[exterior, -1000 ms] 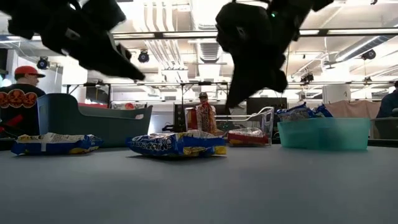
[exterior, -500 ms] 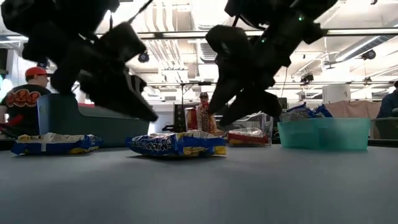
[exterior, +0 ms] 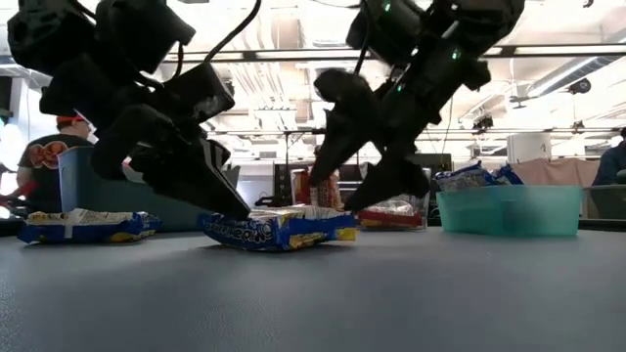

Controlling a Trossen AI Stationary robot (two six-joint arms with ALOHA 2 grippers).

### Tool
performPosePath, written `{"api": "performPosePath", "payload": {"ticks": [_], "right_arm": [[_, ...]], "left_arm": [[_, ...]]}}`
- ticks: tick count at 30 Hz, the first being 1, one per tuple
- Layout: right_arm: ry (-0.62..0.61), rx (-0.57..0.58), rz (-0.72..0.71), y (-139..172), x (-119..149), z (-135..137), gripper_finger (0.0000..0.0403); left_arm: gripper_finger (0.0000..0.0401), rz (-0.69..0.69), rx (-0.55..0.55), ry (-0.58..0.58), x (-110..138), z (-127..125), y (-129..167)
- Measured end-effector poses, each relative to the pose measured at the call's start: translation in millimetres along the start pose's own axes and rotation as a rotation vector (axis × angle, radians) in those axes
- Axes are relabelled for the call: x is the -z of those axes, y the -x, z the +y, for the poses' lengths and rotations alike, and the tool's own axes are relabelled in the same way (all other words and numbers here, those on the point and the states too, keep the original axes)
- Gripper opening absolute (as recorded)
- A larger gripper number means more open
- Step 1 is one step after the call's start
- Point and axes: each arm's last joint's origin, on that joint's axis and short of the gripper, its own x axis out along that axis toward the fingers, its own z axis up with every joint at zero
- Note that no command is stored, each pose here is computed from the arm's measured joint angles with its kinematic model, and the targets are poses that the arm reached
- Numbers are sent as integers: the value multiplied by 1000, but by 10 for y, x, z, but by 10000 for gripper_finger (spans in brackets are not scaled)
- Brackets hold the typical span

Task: Sort Maruchan noodles
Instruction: Put the blue noodle pack into the green bin

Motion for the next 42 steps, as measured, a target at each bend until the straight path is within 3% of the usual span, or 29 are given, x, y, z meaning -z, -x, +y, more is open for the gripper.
{"api": "performPosePath", "payload": {"ticks": [7, 10, 14, 26, 42], "right_arm": [[12, -80, 8, -182, 15, -17, 320], [16, -172, -7, -235, -3, 27, 320], [6, -198, -32, -282, -19, 23, 316], [-21, -199, -50, -514, 58, -66, 228], [61, -280, -90, -353, -36, 72, 143]], "left_arm": [[0, 62, -1, 53, 235, 46, 30], [0, 51, -1, 69, 273, 56, 42], [0, 38, 4, 73, 268, 56, 45], [0, 32, 7, 69, 267, 53, 43], [0, 34, 22, 66, 210, 60, 157]]}}
